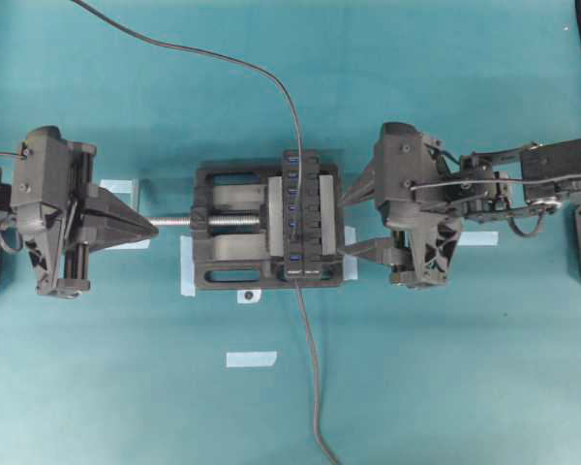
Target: Insert the USB into the second port from the front of the fixed hub.
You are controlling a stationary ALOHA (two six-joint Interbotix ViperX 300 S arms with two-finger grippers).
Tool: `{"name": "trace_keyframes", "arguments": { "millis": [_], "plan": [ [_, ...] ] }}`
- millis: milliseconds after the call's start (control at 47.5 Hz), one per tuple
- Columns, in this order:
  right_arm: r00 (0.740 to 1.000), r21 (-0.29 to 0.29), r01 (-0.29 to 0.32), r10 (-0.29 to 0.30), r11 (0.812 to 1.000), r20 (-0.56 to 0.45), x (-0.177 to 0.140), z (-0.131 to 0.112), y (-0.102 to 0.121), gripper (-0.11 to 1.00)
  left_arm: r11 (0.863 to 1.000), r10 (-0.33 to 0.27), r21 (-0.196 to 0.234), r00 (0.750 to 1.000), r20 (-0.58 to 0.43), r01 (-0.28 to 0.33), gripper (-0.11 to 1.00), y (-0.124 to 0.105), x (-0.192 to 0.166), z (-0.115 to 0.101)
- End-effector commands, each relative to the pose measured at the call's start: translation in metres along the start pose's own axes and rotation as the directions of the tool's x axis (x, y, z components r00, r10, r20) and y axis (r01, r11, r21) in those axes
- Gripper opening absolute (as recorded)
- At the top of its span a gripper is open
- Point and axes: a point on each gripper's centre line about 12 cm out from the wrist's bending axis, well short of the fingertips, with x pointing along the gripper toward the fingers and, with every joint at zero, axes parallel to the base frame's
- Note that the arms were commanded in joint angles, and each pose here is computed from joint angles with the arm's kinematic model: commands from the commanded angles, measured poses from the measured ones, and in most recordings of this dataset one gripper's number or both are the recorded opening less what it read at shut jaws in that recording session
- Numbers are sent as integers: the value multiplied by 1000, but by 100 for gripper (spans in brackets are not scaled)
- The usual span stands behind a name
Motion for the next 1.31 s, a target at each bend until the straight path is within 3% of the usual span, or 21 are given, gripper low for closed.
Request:
{"name": "trace_keyframes", "arguments": {
  "millis": [0,1284],
  "plan": [
    [999,8,-4,4,1000,54,-7,10,1,85,1000,-5,2,999,32,5,0,-1,-1,10],
    [998,9,-3,3,1000,57,-7,7,0,85,1000,-5,2,999,35,5,0,-1,-1,12]
  ]
}}
